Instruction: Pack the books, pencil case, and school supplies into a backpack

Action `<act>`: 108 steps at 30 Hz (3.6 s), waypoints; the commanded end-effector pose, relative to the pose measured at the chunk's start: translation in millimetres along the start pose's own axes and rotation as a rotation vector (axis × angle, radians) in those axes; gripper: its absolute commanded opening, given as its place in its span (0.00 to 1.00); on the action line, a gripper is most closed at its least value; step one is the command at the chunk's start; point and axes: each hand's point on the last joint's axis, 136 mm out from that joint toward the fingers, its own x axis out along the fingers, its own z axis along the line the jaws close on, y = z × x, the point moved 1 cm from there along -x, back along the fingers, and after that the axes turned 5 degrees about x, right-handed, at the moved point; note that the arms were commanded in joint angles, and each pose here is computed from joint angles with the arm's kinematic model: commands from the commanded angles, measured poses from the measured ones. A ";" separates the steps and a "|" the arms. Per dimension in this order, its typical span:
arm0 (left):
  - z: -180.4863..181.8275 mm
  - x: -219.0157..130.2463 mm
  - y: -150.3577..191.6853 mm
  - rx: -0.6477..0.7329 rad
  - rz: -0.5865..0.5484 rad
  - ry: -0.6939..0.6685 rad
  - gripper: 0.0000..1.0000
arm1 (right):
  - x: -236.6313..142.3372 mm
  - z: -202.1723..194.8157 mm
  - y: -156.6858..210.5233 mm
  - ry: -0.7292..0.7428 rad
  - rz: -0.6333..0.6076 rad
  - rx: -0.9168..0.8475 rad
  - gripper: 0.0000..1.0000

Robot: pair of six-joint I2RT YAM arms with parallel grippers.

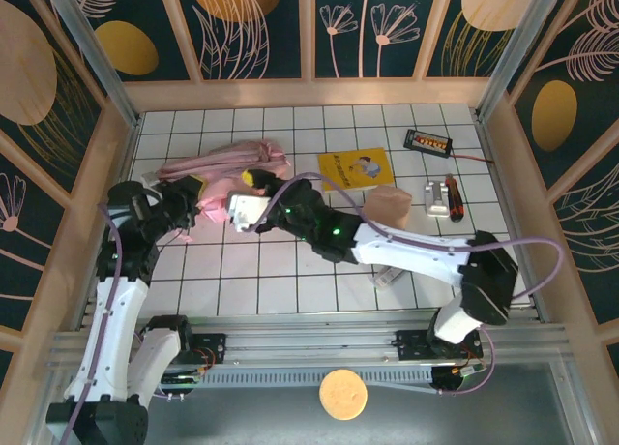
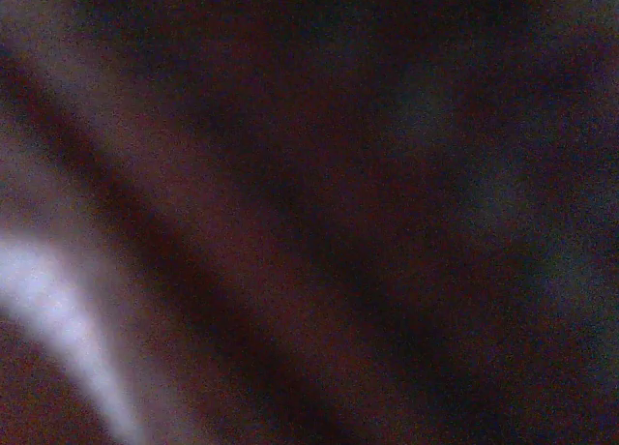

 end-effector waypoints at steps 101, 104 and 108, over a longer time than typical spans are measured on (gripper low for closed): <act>6.8 2.9 -2.9 0.218 0.208 -0.076 0.00 | -63.1 -25.2 145.5 -0.518 0.076 0.668 0.00; 14.8 3.3 -1.6 0.229 0.198 -0.090 0.00 | -70.1 -23.7 135.1 -0.517 0.066 0.684 0.00; 15.2 5.3 -4.4 0.264 0.188 -0.111 0.00 | -73.4 -12.5 112.5 -0.560 0.058 0.679 0.00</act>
